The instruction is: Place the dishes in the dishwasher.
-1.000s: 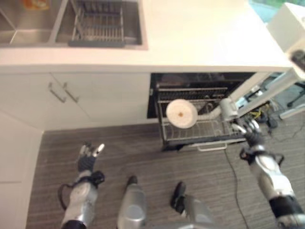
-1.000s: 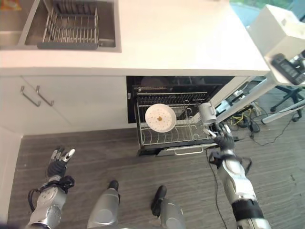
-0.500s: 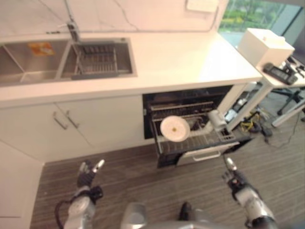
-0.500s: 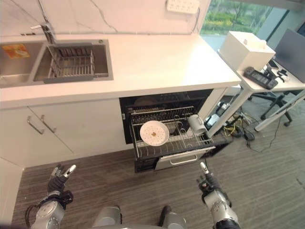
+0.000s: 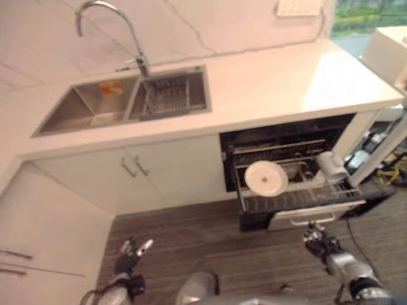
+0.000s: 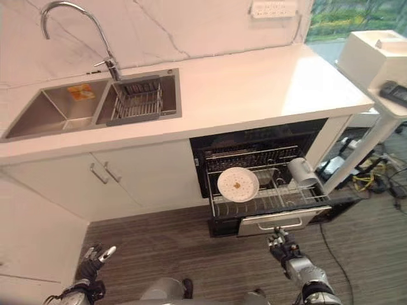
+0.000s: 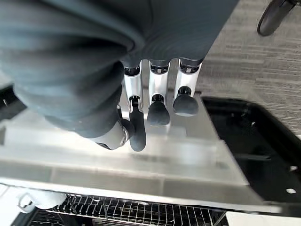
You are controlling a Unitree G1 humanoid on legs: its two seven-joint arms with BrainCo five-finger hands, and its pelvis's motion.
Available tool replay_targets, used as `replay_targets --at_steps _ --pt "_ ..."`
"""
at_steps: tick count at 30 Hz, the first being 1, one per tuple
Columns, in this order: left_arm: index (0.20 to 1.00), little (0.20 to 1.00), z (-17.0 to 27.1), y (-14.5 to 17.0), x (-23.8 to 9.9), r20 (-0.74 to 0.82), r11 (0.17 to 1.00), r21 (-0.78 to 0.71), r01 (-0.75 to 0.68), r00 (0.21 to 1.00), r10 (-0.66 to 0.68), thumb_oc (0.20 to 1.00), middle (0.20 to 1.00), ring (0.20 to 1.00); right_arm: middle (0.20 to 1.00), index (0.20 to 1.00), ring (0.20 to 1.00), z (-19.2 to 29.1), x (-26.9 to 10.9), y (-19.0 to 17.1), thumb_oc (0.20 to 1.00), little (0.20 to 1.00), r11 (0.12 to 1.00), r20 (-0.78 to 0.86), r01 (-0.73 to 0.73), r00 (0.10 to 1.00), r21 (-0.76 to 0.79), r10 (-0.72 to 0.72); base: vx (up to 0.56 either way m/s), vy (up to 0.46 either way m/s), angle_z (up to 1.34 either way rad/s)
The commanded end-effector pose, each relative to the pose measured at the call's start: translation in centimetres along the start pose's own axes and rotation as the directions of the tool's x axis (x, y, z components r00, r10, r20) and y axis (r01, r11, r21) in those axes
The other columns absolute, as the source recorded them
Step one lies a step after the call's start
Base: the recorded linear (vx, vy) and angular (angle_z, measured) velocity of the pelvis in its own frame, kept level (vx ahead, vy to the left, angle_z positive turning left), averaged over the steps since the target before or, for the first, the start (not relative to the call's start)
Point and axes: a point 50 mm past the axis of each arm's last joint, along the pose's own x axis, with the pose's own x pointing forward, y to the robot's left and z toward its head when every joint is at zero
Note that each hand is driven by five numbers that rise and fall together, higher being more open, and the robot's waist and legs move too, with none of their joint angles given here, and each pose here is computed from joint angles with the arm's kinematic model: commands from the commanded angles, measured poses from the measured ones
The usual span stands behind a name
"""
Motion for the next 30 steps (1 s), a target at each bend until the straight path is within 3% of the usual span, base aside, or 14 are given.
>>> replay_targets --at_steps 1,9,11,18,28,30 --pt "1.000 1.000 2.9 -1.0 0.9 0.139 0.998 -0.044 0.037 0.990 -0.031 1.000 1.000 1.000 0.200 0.200 0.200 1.7 0.3 2.9 0.200 0.200 0.996 0.050 -0.086 0.995 0.033 0.084 0.00 0.124 0.24" --pt "1.000 1.000 1.3 -2.7 0.4 0.087 0.993 -0.089 0.079 0.994 -0.071 1.000 1.000 1.000 0.200 0.200 0.200 7.1 -0.7 5.9 0.200 0.200 0.994 0.177 -0.077 0.980 -0.074 0.089 0.03 0.165 0.10" --pt "1.000 1.000 0.9 -3.3 0.2 0.070 0.989 -0.096 0.111 0.992 -0.104 1.000 1.000 1.000 0.200 0.200 0.200 10.3 -1.8 7.9 0.200 0.200 0.986 0.243 -0.069 0.964 -0.150 0.104 0.06 0.198 0.08" --pt "1.000 1.000 1.3 -3.8 0.2 0.067 0.985 -0.100 0.140 0.989 -0.134 1.000 1.000 1.000 0.200 0.200 0.200 14.4 -4.0 12.3 0.200 0.200 0.957 0.329 -0.086 0.927 -0.277 0.179 0.01 0.094 0.07" --pt "1.000 1.000 1.1 -2.7 0.0 0.043 0.988 -0.053 0.143 0.989 -0.141 1.000 1.000 1.000 0.200 0.200 0.200 18.5 -7.9 19.2 0.200 0.200 0.885 0.422 -0.091 0.853 -0.456 0.306 0.06 0.027 0.06" --pt "1.000 1.000 1.3 -2.2 0.0 0.033 0.989 -0.029 0.145 0.989 -0.144 1.000 1.000 1.000 0.200 0.200 0.200 20.2 -10.3 21.6 0.200 0.200 0.857 0.470 -0.062 0.815 -0.511 0.339 0.08 -0.017 0.04"
